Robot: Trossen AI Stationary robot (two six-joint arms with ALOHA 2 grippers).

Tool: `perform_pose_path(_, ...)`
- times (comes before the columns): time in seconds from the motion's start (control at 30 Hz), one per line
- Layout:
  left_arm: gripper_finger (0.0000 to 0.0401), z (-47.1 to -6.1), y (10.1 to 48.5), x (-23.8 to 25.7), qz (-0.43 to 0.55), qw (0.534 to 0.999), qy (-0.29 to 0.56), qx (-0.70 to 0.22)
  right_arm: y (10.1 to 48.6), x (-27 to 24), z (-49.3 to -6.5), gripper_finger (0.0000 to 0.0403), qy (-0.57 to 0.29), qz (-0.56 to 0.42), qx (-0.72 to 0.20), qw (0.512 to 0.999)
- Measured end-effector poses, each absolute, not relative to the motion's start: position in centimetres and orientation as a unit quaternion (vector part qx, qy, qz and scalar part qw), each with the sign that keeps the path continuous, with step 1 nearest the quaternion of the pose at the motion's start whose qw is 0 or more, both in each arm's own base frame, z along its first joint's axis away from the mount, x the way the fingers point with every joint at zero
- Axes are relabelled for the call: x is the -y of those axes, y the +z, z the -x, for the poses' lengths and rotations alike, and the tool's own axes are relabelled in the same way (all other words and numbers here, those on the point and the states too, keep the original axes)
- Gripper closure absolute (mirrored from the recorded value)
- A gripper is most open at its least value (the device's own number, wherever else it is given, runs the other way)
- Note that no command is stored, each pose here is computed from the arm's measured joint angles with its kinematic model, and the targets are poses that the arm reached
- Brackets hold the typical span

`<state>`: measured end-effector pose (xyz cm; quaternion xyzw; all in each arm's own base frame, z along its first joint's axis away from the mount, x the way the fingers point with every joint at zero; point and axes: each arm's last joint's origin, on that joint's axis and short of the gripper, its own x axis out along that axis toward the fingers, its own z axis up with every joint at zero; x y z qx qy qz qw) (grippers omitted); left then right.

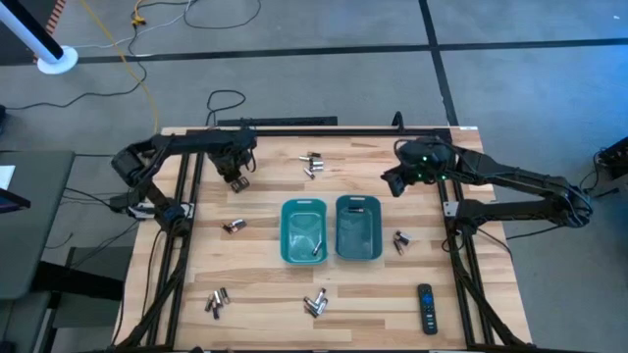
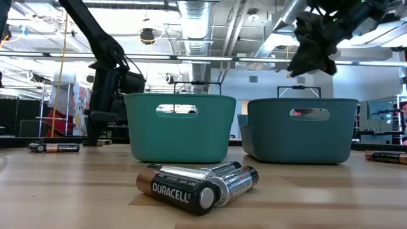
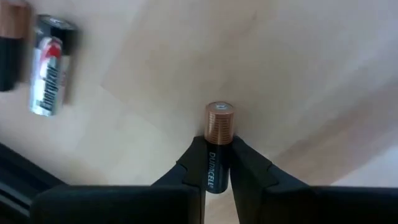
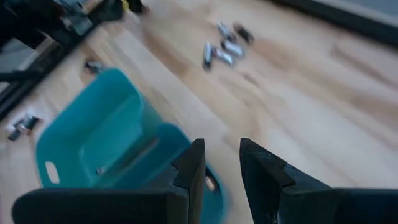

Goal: Sort batteries
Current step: Put the black battery into the blue bin

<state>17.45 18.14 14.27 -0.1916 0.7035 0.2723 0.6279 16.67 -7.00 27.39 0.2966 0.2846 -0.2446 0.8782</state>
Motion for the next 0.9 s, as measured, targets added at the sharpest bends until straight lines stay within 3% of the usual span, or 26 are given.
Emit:
perform_pose_path(0.5, 0.0363, -21.3, 19.8, -13.7, 0.194, 0.706, 0.276, -0.623, 26.6, 5.4, -14.2, 0.0285, -0.307, -0.337, -0.352, 0.817)
perform_pose_path(0.9, 0.0363, -28.4, 27.6, -8.9, 0.140, 0.811, 0.234, -0.518, 27.1, 3.9, -12.1, 0.0285, -0.308, -0.336, -0.359, 0.814)
